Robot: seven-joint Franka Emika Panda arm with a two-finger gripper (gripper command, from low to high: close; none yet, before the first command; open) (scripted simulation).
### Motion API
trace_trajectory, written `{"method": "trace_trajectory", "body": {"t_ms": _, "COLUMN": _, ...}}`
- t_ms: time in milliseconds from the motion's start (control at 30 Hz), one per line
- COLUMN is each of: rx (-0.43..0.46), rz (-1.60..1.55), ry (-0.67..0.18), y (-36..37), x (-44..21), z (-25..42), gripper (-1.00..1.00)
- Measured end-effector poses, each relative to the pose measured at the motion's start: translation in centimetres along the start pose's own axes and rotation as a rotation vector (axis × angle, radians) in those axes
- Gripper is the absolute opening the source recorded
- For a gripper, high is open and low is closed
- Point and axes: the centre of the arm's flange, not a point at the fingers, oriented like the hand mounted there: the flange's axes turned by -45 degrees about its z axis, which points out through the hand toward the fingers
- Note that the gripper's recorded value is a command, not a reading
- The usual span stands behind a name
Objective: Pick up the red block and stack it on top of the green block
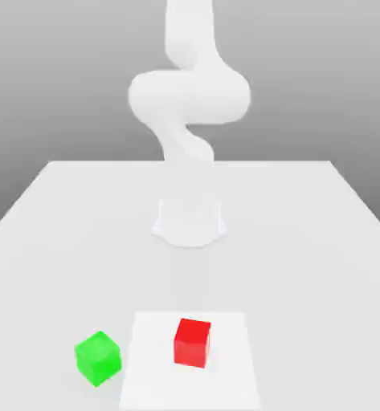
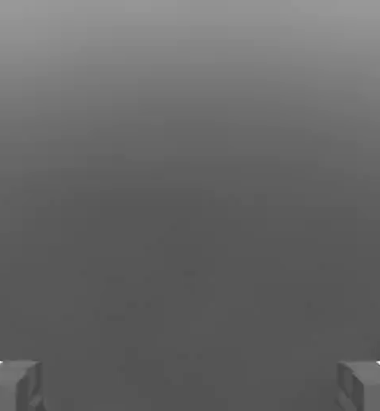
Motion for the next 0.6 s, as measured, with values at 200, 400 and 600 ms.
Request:
{"method": "trace_trajectory", "body": {"t_ms": 200, "rx": -0.013, "rz": 0.056, "ry": -0.214, "y": 0.0, "x": -4.6, "z": 14.2, "gripper": 0.0}}
{"method": "trace_trajectory", "body": {"t_ms": 400, "rx": -0.038, "rz": 0.109, "ry": -0.419, "y": 0.2, "x": -12.6, "z": 25.3, "gripper": 0.0}}
{"method": "trace_trajectory", "body": {"t_ms": 600, "rx": -0.074, "rz": 0.159, "ry": -0.623, "y": 0.4, "x": -23.1, "z": 33.1, "gripper": 0.0}}
